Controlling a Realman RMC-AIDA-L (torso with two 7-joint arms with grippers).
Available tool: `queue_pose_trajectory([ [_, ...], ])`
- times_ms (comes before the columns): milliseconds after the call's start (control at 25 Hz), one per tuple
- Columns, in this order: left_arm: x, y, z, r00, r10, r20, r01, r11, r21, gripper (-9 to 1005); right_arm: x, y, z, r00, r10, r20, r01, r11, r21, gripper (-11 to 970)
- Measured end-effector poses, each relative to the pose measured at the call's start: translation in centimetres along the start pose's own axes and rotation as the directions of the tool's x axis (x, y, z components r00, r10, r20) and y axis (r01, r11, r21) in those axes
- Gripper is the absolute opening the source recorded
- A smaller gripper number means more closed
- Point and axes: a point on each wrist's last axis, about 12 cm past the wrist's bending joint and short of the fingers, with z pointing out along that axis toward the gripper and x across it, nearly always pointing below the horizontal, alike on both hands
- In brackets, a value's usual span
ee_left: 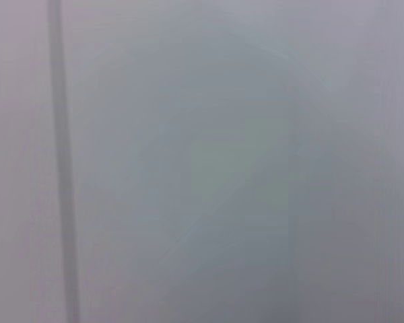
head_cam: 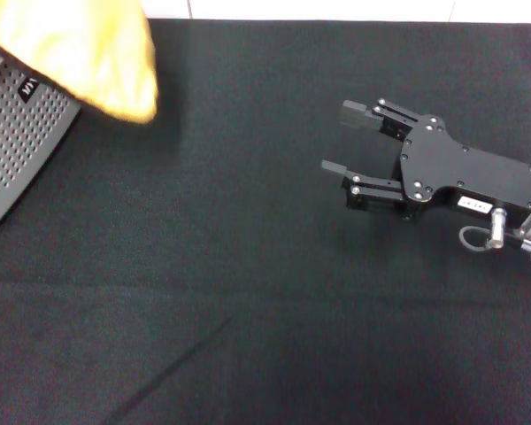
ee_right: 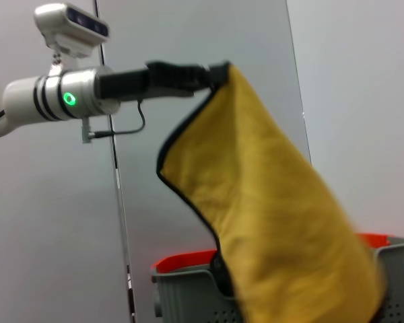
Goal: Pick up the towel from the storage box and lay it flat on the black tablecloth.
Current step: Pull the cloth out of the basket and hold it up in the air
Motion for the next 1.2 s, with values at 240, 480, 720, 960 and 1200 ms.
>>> queue_pose_trajectory([
  [240, -0.5, -2.1, 0.7, 0.998, 0.069, 0.014, -0.07, 0.975, 0.209, 34, -0.1, -0.2, -0.7, 1.0, -0.016, 0.024, 0.015, 0.999, 0.044, 842],
  [480, 0.5, -3.3, 1.6, 0.991, 0.111, -0.071, -0.076, 0.919, 0.387, 34, -0.4, -0.4, -1.9, 0.999, -0.027, 0.039, 0.024, 0.997, 0.072, 841],
  [720, 3.7, -5.1, 3.5, 0.957, 0.181, -0.228, -0.028, 0.837, 0.547, 34, -0.4, -0.5, -2.5, 0.999, -0.029, 0.035, 0.026, 0.996, 0.08, 841],
  [960, 7.4, -6.4, 5.6, 0.865, 0.261, -0.429, 0.066, 0.789, 0.611, 35, -0.5, -0.9, -2.9, 0.999, -0.033, 0.009, 0.032, 0.996, 0.084, 840],
  [1200, 9.4, -6.8, 6.3, 0.824, 0.272, -0.496, 0.121, 0.772, 0.624, 35, -0.3, -1.4, -3.0, 0.997, 0.002, -0.072, 0.002, 0.998, 0.062, 840],
])
